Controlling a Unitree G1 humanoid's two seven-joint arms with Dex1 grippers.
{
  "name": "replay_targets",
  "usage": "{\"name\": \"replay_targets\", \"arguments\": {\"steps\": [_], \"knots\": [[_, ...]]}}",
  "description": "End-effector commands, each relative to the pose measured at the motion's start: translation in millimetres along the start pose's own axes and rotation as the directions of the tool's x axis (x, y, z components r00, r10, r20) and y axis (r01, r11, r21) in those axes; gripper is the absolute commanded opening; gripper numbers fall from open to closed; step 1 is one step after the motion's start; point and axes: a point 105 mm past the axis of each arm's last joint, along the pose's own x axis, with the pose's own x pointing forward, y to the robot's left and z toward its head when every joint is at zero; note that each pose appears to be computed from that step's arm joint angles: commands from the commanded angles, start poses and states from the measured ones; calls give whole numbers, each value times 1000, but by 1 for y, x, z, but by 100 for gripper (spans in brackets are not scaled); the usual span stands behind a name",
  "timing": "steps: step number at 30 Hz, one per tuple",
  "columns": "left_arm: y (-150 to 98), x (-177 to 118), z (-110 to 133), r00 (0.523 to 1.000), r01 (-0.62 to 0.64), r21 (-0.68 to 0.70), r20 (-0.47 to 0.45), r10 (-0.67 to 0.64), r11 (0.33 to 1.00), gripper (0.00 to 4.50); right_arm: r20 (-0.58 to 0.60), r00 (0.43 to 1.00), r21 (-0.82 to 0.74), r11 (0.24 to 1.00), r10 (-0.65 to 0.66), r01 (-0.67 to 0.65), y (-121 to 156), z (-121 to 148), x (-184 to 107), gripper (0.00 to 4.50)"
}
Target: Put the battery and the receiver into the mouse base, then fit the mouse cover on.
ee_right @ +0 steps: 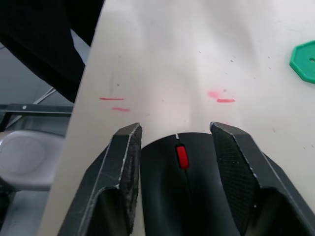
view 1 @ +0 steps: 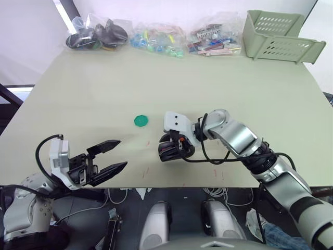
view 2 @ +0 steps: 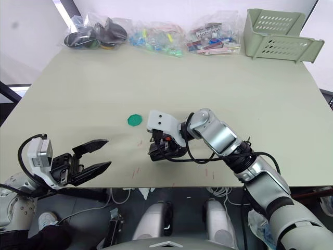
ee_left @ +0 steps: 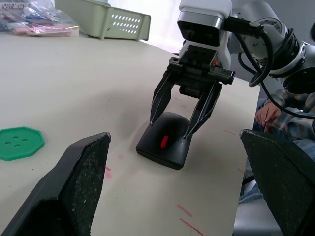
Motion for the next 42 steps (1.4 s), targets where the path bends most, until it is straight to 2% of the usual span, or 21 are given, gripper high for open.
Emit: {"name": "replay_targets", "arguments": {"steps": [1,26,28,39,42], "knots": [[-1,-1,8,1000,1,46,3,-1,999,450,13,1000,-39,999,1,0,0,4,3,223],[0,0,7,1000,4,49,5,-4,999,450,19,1000,-32,999,4,-4,0,3,5,223],[0,0,7,1000,4,50,5,-4,999,450,18,1000,-35,999,5,-4,0,3,5,171],[0,0,6,1000,-1,49,11,1,999,450,5,1000,-34,999,10,-10,1,-1,9,171],[0,0,5,1000,-2,48,11,2,999,450,-30,999,-10,1000,14,-14,1,-15,13,171]]}}
